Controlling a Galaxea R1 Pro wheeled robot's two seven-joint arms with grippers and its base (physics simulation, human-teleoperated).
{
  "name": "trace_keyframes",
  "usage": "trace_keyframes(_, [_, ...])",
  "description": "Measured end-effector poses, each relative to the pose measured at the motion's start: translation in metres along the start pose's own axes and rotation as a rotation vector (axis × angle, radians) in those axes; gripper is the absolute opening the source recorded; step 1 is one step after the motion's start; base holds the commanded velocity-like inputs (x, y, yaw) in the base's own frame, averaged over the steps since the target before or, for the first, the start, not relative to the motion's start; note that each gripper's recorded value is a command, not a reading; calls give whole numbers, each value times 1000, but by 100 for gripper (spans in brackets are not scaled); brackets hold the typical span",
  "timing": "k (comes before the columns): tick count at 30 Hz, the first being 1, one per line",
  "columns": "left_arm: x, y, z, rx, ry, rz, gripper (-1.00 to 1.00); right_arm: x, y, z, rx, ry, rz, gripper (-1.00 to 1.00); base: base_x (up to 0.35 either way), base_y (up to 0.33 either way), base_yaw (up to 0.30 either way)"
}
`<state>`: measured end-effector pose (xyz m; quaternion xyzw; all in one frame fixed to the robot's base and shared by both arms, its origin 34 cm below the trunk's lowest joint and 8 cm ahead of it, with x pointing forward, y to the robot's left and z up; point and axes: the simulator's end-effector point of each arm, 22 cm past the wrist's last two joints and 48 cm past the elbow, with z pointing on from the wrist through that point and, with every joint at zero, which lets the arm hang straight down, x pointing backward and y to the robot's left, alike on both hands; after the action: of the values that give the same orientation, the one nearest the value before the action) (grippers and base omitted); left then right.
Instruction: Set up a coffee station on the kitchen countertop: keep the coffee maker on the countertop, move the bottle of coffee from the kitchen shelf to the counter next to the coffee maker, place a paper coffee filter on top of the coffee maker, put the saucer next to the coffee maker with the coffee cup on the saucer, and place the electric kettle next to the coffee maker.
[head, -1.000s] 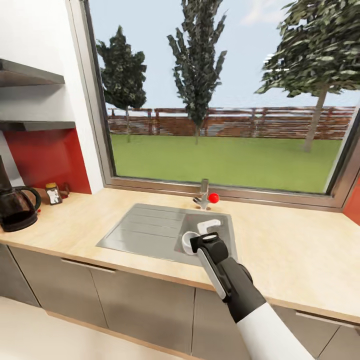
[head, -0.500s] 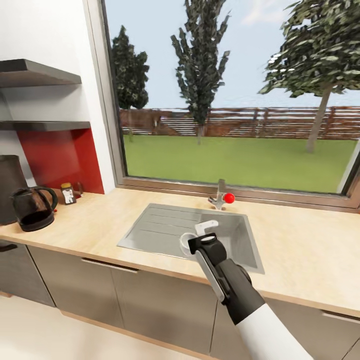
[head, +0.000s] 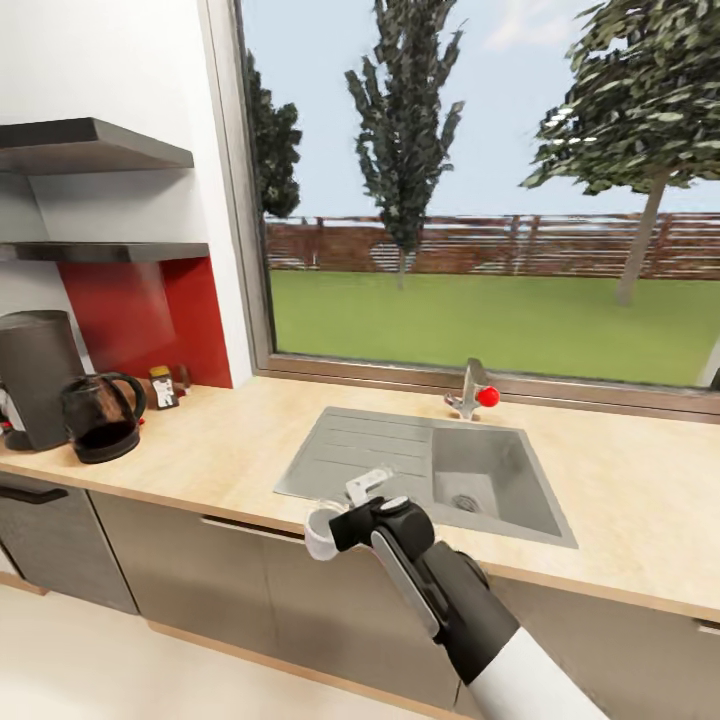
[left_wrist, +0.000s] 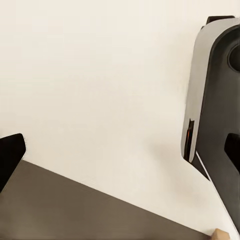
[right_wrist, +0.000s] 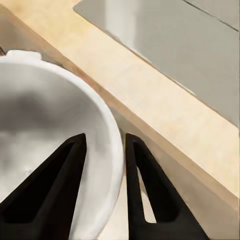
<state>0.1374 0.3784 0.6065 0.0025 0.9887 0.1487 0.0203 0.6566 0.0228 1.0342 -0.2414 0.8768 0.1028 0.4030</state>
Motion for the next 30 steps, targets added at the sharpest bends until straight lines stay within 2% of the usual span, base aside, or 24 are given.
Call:
trace_keyframes(4, [-1, 0, 0, 1, -1, 0, 100, 36, 23, 8, -32, 60, -26, -100, 0, 308, 0])
trace_keyframes(8, [-2, 1, 0, 1, -3, 0, 100, 98, 32, 22, -43, 179, -13, -100, 12, 308, 0])
trace_keyframes(10, [-4, 1, 0, 0, -6, 0, 100, 150, 34, 34, -41, 286, -3, -100, 114, 308, 0])
trace_keyframes(11, [-7, 2, 0, -1, -13, -2, 100, 188, 39, 49, -41, 287, 27, -100, 162, 308, 0])
trace_keyframes(12, [-7, 2, 0, -1, -13, -2, 100, 246, 34, 56, -22, 397, 32, -100, 164, 308, 0])
trace_keyframes(13, [-7, 2, 0, -1, -14, -2, 100, 242, 37, 56, -26, 380, 34, -100, 168, 308, 0])
trace_keyframes(15, [-8, 2, 0, -1, -16, -2, 100, 271, 37, 58, -19, 417, 43, -100, 166, 308, 0])
trace_keyframes(16, [-8, 2, 0, 0, -18, -3, 100, 299, 36, 60, -8, 431, 55, -100, 157, 308, 0])
trace_keyframes(18, [-8, 1, 0, 2, -19, -4, 100, 331, 31, 62, 11, 436, 68, -100, 127, 315, 0])
trace_keyframes(19, [-8, 1, 0, 3, -20, -4, 100, 351, 24, 66, 38, 390, 83, -100, 87, 328, 0])
trace_keyframes(20, [-8, 1, 0, 3, -21, -3, 100, 410, 12, 55, 78, 446, 123, -100, 87, 329, 0])
trace_keyframes(21, [-8, 1, 0, 3, -21, -3, 100, 446, 8, 42, 96, 518, 138, -100, 78, 330, 0])
trace_keyframes(22, [-8, 2, 1, 2, -21, -4, 100, 437, 11, 47, 100, 484, 216, -100, 54, 330, 0])
trace_keyframes(24, [-8, 2, 1, 2, -21, -4, 100, 440, 12, 45, 107, 488, 265, -100, 23, 333, 0])
trace_keyframes(30, [-7, 1, 1, 4, -19, -6, 100, 462, 10, 36, 122, 534, 289, -100, 5, 337, 0])
